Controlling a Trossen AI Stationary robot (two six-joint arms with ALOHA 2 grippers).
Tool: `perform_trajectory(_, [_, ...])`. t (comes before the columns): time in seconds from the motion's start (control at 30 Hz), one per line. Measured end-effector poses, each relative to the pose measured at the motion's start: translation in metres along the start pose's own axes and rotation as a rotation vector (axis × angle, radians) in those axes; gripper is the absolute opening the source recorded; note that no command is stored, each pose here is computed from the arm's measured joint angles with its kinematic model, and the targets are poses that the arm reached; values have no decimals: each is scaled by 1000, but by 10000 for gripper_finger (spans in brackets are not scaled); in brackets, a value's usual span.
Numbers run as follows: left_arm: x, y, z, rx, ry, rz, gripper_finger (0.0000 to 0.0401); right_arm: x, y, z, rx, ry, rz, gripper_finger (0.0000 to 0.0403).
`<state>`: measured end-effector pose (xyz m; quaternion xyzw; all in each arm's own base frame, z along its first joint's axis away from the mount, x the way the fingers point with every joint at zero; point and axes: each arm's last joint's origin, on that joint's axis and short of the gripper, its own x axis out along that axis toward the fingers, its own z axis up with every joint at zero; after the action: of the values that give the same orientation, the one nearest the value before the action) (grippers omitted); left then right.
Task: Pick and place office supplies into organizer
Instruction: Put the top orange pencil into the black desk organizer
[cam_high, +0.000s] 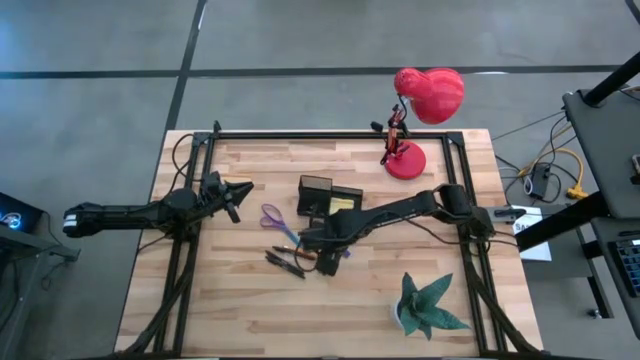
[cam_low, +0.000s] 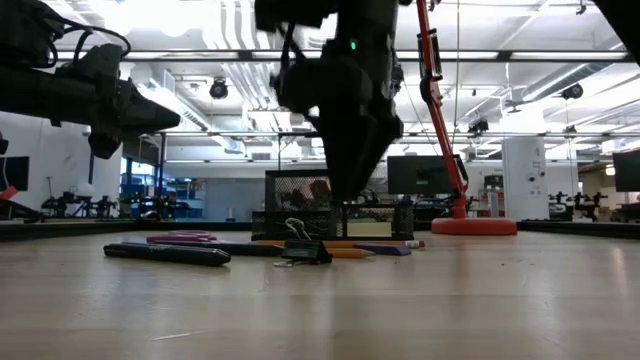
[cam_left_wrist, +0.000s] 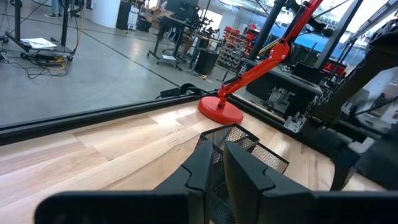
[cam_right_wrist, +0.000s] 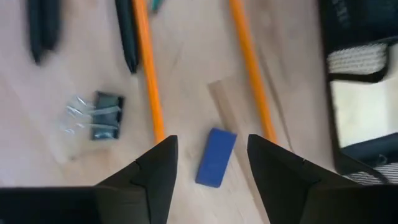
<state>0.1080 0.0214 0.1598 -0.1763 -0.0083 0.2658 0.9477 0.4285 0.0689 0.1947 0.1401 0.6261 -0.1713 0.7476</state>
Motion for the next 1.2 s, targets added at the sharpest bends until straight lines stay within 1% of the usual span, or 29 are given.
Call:
perform_trajectory(0.1, [0,0,0,0,0,0,25,-8,-3,3,75,-55,-13,172])
perform_trajectory(0.17, [0,0,0,0,0,0,25,-12,-4,8,150,-130,-40,166])
perform_trajectory(0.23, [0,0,0,0,0,0,25,-16,-6,14,272,-225,-47,160])
perform_trajectory(0.3, [0,0,0,0,0,0,25,-22,-7,21,389,-315,-29,156])
perform_trajectory(0.37, [0,0,0,0,0,0,25,-26,-6,26,461,-381,-4,152])
perform_trajectory(0.47, [0,0,0,0,0,0,25,-32,2,25,455,-414,43,148])
perform_trajectory(0.53, [0,0,1,-6,-7,-3,25,-39,7,17,418,-401,38,148])
perform_trajectory(0.57, [0,-1,1,-26,-14,-6,25,-43,9,12,402,-390,30,149])
perform_trajectory(0.6, [0,-1,2,-76,-21,-17,25,-46,10,6,388,-369,14,150])
perform_trajectory(0.73, [-1,-5,9,-419,-40,-115,25,-61,17,-17,354,-303,-30,148])
perform_trajectory(0.77, [-1,-6,10,-485,-42,-123,25,-65,19,-24,349,-289,-34,146])
perform_trajectory(0.83, [-1,-6,12,-587,-55,-136,25,-73,22,-37,352,-252,-44,140])
perform_trajectory(0.87, [-1,-7,13,-615,-64,-144,25,-75,25,-42,358,-237,-48,136])
perform_trajectory(1.03, [-3,-9,20,-662,-123,-188,25,-82,34,-64,403,-200,-74,117])
perform_trajectory(1.2, [-3,-10,23,-680,-148,-198,25,-83,41,-83,442,-162,-122,100])
